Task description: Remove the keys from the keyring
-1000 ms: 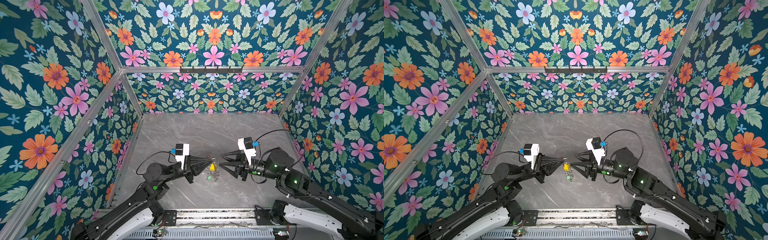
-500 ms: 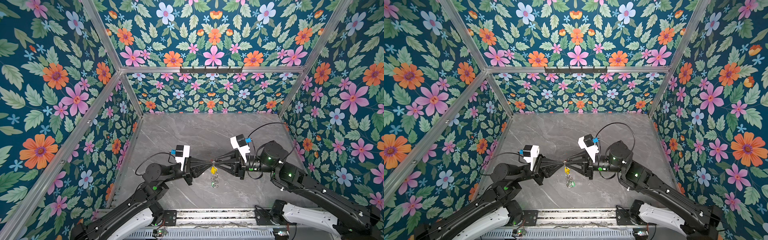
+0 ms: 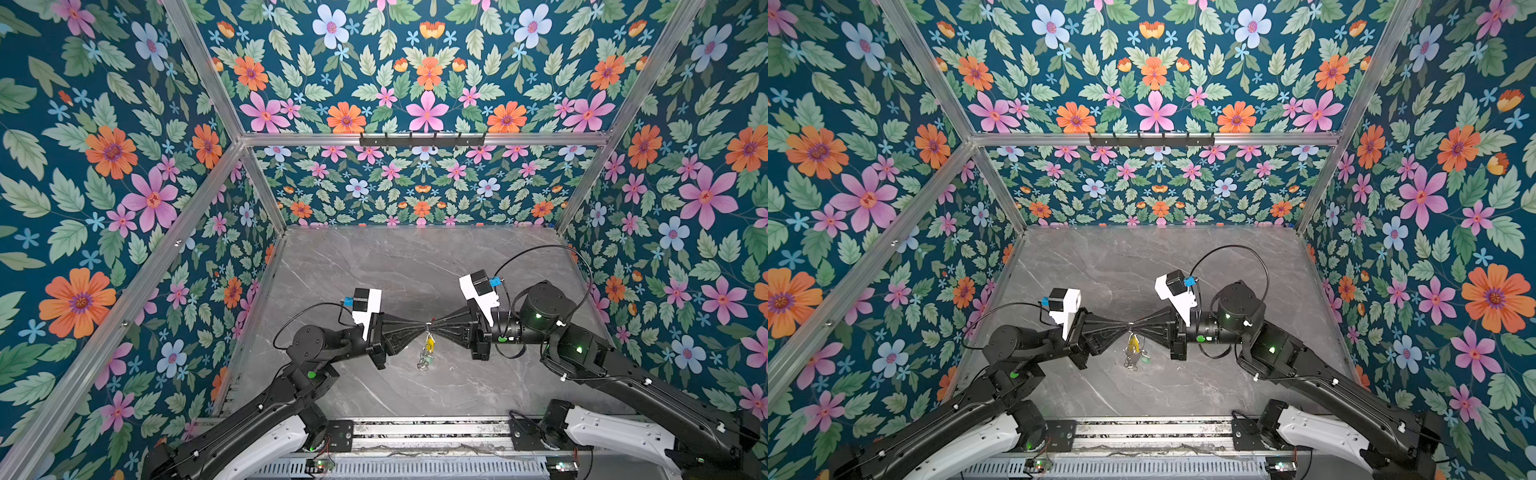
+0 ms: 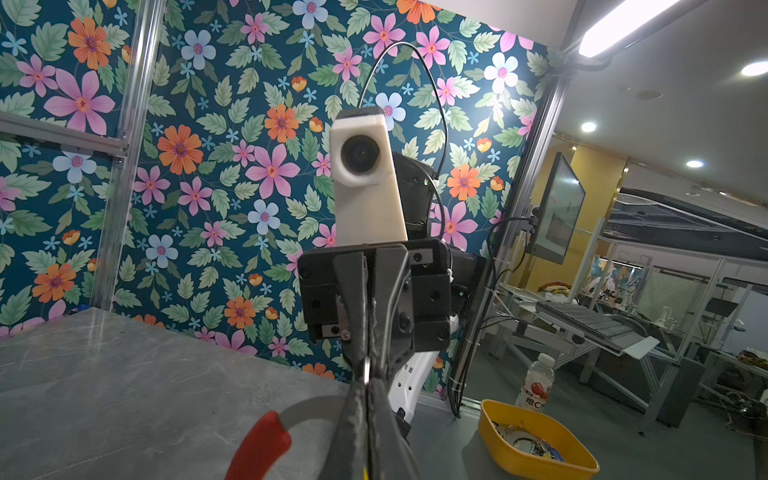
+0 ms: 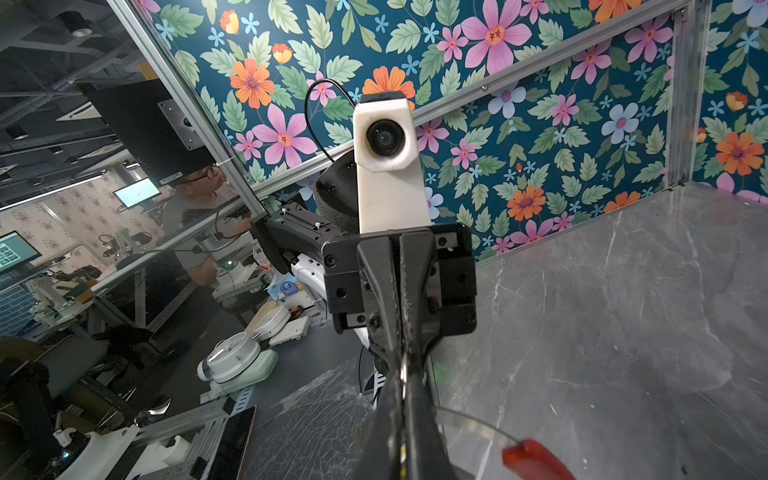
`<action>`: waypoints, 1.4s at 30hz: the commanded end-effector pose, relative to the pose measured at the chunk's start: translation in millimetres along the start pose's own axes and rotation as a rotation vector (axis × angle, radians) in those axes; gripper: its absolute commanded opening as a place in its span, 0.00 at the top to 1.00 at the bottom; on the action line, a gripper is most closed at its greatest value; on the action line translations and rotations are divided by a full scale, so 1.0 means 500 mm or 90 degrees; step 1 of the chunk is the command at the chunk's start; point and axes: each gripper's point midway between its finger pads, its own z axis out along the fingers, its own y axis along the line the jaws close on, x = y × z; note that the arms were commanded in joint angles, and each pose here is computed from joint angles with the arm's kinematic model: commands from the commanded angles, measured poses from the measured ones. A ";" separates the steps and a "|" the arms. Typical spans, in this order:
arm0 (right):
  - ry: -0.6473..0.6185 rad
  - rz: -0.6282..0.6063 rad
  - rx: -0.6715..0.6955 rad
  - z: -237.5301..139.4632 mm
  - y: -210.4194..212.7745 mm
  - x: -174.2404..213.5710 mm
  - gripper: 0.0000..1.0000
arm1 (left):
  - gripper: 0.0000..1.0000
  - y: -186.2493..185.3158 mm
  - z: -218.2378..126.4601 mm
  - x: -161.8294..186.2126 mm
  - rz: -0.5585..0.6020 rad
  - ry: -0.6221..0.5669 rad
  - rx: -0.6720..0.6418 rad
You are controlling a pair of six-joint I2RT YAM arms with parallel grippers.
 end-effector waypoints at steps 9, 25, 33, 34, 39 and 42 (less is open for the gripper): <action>-0.013 -0.012 0.001 -0.003 0.005 -0.015 1.00 | 0.57 0.000 -0.005 -0.008 0.000 0.001 -0.017; -0.013 -0.011 0.005 0.002 0.002 -0.022 1.00 | 0.91 0.004 0.012 -0.002 -0.012 0.017 0.000; -0.018 -0.008 0.000 0.003 0.004 -0.026 0.99 | 1.00 0.001 0.010 -0.015 0.001 -0.001 -0.004; -0.020 -0.009 0.001 0.001 0.005 -0.028 0.95 | 1.00 0.003 0.009 -0.017 0.001 -0.003 -0.007; -0.096 -0.020 0.083 -0.041 -0.014 -0.061 0.53 | 1.00 0.015 0.001 -0.030 0.011 -0.026 -0.043; -0.151 -0.010 0.156 -0.077 -0.040 -0.076 0.37 | 1.00 0.028 -0.006 -0.040 0.018 -0.045 -0.074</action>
